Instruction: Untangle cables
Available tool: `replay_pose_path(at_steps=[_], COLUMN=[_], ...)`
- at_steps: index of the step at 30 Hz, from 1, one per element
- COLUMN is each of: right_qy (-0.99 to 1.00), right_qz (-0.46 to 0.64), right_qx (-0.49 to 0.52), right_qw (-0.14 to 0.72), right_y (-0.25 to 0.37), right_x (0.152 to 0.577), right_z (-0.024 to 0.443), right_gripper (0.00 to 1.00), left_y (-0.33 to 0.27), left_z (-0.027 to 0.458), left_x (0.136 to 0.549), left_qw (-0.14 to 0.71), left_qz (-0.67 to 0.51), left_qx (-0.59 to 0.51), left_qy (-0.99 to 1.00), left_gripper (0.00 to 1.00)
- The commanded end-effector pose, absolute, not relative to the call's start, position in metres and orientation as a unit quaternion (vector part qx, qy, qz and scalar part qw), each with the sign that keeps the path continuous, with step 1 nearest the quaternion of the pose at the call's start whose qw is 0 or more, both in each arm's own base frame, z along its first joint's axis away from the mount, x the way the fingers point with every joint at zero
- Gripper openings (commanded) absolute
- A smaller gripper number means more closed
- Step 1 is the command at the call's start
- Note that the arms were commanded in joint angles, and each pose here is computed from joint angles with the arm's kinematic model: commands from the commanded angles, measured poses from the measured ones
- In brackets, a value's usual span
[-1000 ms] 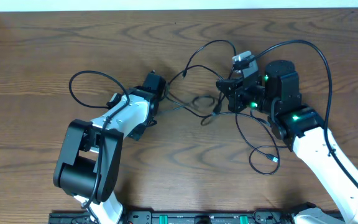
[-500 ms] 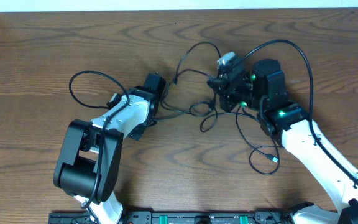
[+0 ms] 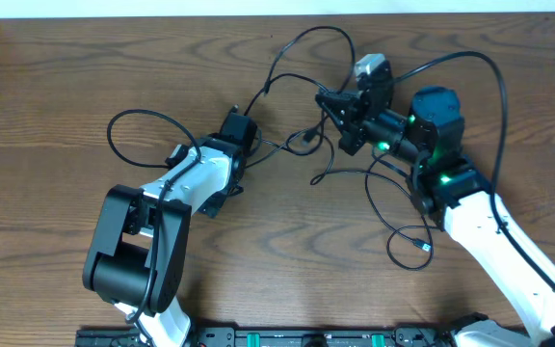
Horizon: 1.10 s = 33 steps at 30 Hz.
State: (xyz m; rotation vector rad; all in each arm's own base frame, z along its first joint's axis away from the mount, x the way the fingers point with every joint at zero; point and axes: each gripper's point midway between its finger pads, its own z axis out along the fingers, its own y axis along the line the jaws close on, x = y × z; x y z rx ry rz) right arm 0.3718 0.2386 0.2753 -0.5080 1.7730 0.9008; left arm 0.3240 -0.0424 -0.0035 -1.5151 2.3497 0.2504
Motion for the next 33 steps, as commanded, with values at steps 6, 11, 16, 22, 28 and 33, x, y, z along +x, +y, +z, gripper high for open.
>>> replay_pose_path(at_steps=[6,11,16,22,28,33], right_qy=[0.843,0.866,0.854,0.852,0.855,0.919], right_qz=[0.289,0.274,0.297,0.300,0.287,0.178], right_qx=[-0.043,-0.053,-0.111,-0.119,-0.122,-0.013], right_qw=[0.450,0.416,0.413,0.413,0.415,0.353], right_y=[0.176,0.173,0.187,0.189,0.186,0.139], right_x=[0.382,0.371,0.362,0.361,0.362,0.354], right_z=[0.230,0.211,0.215,0.216,0.213,0.166], right_gripper=[0.01,0.06,0.19,0.08,0.22,0.43], left_y=[-0.041,-0.040,-0.041,-0.041,-0.040,-0.041], left_z=[-0.014,-0.014,-0.014,-0.014,-0.014,-0.014], left_x=[0.314,0.314,0.314,0.314,0.314,0.314], left_qw=[0.149,0.149,0.149,0.149,0.149,0.149], left_qz=[0.100,0.101,0.100,0.100,0.101,0.100], left_qx=[-0.527,-0.527,-0.527,-0.527,-0.527,-0.527], left_qy=[0.831,0.831,0.831,0.831,0.831,0.831], left_gripper=[0.96,0.96,0.95,0.96,0.96,0.96])
